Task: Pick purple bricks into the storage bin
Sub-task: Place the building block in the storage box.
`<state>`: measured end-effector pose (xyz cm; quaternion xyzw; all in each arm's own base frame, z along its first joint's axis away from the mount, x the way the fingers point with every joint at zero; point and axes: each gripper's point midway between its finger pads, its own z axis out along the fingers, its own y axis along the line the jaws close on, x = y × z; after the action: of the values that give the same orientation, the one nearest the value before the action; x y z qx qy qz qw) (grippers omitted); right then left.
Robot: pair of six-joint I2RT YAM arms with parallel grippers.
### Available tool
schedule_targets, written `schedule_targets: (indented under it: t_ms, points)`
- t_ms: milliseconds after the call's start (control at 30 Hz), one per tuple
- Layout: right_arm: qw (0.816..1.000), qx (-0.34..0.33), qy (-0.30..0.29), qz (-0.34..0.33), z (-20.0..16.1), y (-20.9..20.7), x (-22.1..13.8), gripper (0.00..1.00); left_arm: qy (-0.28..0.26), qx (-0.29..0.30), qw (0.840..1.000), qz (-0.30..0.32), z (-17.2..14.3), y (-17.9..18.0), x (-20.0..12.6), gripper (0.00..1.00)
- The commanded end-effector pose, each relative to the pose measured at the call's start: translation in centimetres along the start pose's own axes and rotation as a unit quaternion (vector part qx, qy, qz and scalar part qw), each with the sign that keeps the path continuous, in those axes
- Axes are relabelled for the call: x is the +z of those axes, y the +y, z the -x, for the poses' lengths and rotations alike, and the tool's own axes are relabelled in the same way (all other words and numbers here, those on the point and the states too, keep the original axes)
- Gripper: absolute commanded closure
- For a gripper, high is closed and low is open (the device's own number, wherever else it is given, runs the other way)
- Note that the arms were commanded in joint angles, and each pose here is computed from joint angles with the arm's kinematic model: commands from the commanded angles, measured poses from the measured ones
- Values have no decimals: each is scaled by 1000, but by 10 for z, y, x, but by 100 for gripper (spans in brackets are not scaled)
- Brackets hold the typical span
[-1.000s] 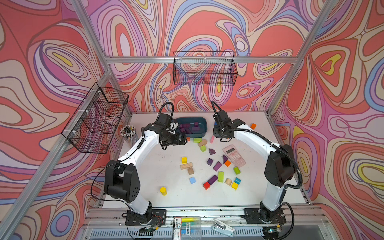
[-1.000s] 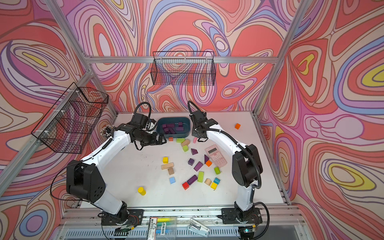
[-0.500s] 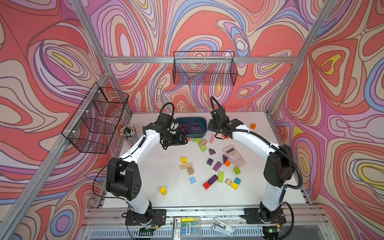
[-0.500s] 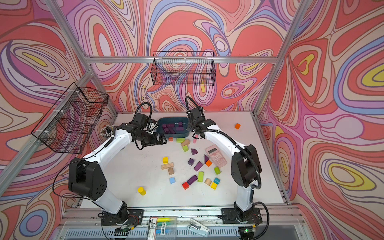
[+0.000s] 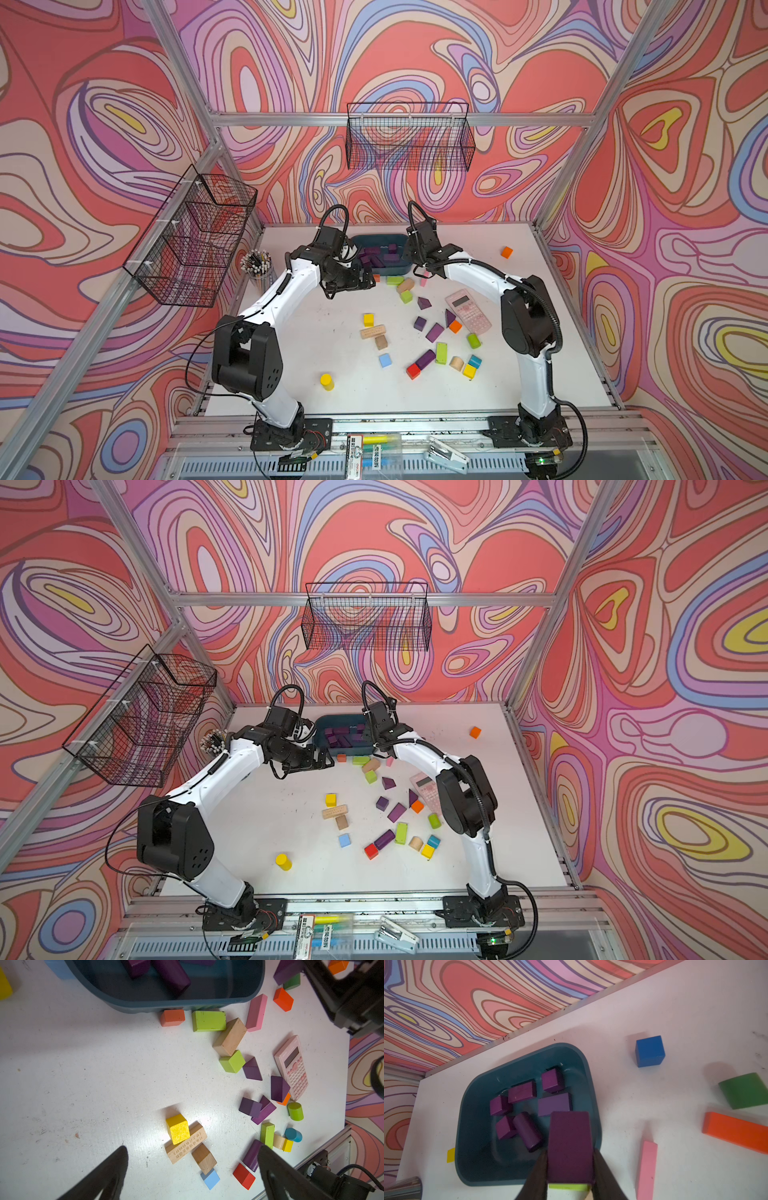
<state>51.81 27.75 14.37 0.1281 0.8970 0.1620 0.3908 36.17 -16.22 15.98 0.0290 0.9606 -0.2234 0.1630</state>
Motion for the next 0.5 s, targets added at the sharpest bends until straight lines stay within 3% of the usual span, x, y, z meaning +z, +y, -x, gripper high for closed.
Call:
schedule_targets:
  t_ms: [0,467]
  points:
    - [999,24,-15,27,8,20,10,73,0,-6,1000,1,4,1,-3,0]
    - [999,35,-5,34,-10,30,56,73,0,-20,1000,1,7,8,-1,0]
